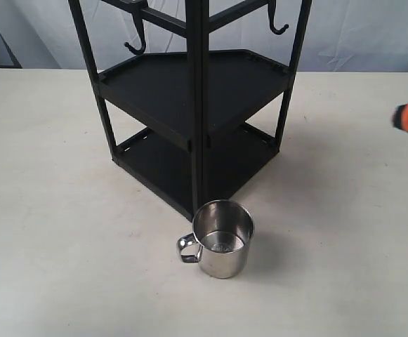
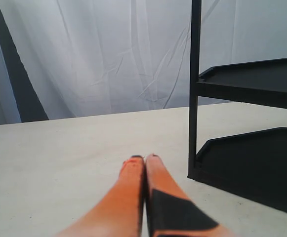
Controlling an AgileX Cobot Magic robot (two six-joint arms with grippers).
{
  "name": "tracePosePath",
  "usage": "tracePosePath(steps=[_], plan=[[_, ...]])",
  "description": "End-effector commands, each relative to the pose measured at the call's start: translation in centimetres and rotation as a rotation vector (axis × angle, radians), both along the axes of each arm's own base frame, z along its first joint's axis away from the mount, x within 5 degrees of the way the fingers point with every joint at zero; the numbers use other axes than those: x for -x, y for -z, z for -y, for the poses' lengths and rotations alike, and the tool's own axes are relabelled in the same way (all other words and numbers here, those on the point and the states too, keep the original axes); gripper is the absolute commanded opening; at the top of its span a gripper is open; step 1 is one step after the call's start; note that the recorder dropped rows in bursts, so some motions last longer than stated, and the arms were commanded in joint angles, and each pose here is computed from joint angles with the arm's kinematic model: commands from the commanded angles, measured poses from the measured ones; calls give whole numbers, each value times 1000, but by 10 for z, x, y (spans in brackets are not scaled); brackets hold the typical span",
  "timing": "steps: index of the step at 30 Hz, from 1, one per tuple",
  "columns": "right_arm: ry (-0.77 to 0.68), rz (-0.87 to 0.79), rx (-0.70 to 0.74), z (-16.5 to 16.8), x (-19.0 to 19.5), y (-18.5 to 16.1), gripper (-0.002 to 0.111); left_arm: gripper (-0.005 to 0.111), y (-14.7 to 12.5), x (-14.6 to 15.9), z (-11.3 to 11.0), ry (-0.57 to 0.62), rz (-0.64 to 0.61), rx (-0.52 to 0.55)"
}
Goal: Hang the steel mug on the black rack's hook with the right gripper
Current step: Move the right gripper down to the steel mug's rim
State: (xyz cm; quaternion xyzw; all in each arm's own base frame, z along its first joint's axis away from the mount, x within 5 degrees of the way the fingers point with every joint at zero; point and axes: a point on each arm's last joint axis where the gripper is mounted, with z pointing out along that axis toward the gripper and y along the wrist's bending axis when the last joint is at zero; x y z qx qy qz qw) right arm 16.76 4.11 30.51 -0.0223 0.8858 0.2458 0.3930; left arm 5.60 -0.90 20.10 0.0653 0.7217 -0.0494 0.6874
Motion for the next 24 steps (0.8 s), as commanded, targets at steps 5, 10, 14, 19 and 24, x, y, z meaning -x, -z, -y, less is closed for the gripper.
tracePosePath(steps=[5, 10, 14, 19, 24], plan=[[-268, -245, 152, -54, -53, 36, 7, 2, -1, 0, 0, 4, 10, -2], [-351, -359, 175, -88, -66, 54, 40, 2, -1, 0, 0, 4, 10, -2], [-448, -414, 220, -115, -69, 71, 45, 2, -1, 0, 0, 4, 10, -2], [-420, -512, 307, -130, -77, 98, 45, 2, -1, 0, 0, 4, 10, -2], [-379, -619, 412, -128, -85, 127, 45, 2, -1, 0, 0, 4, 10, -2]])
